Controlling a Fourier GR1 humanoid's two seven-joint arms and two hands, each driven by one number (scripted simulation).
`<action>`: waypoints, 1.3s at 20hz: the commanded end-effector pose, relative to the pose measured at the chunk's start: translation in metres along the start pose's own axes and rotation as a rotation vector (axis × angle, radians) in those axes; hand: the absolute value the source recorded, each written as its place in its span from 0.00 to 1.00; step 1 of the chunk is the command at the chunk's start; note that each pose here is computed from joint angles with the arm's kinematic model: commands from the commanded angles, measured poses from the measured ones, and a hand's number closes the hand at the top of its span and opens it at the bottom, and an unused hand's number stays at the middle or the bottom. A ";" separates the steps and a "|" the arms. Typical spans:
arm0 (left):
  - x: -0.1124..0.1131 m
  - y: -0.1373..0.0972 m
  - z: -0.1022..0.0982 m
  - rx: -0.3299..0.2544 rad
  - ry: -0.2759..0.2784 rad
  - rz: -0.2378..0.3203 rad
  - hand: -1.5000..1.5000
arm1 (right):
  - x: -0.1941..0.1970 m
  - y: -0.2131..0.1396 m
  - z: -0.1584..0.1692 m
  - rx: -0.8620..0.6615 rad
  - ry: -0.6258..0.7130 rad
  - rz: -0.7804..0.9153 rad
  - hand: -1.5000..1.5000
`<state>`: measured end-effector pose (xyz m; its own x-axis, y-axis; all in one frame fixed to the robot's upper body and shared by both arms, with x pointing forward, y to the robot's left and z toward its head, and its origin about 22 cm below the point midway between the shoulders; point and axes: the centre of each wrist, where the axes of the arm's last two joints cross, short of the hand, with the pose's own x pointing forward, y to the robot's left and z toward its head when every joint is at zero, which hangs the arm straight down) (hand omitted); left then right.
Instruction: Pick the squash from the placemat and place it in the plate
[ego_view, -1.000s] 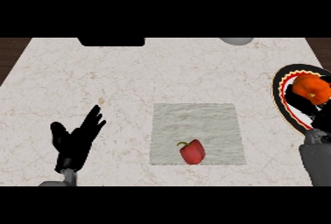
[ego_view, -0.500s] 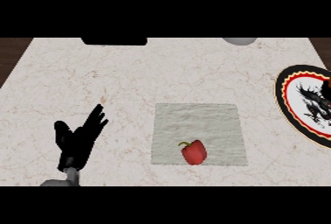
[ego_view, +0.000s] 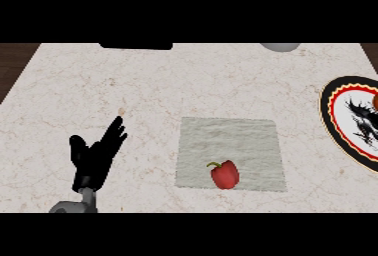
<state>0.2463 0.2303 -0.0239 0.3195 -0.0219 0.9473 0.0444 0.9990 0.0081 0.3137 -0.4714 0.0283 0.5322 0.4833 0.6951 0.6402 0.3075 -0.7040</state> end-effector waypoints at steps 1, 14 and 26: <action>-0.003 0.004 0.002 -0.008 0.047 0.003 0.50 | -0.021 -0.004 -0.004 0.085 -0.020 -0.070 0.00; -0.013 0.008 0.005 0.012 0.058 0.019 0.50 | -0.036 -0.025 -0.017 -0.086 -0.075 -0.516 0.00; -0.003 0.007 0.008 0.041 0.066 0.017 0.50 | -0.134 -0.077 0.007 0.207 -0.142 -0.607 0.00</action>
<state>0.2356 0.2405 -0.0280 0.3294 -0.0074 0.9442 0.0086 1.0000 0.0049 0.2150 -0.5471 -0.0020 0.0330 0.2756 0.9607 0.7285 0.6514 -0.2119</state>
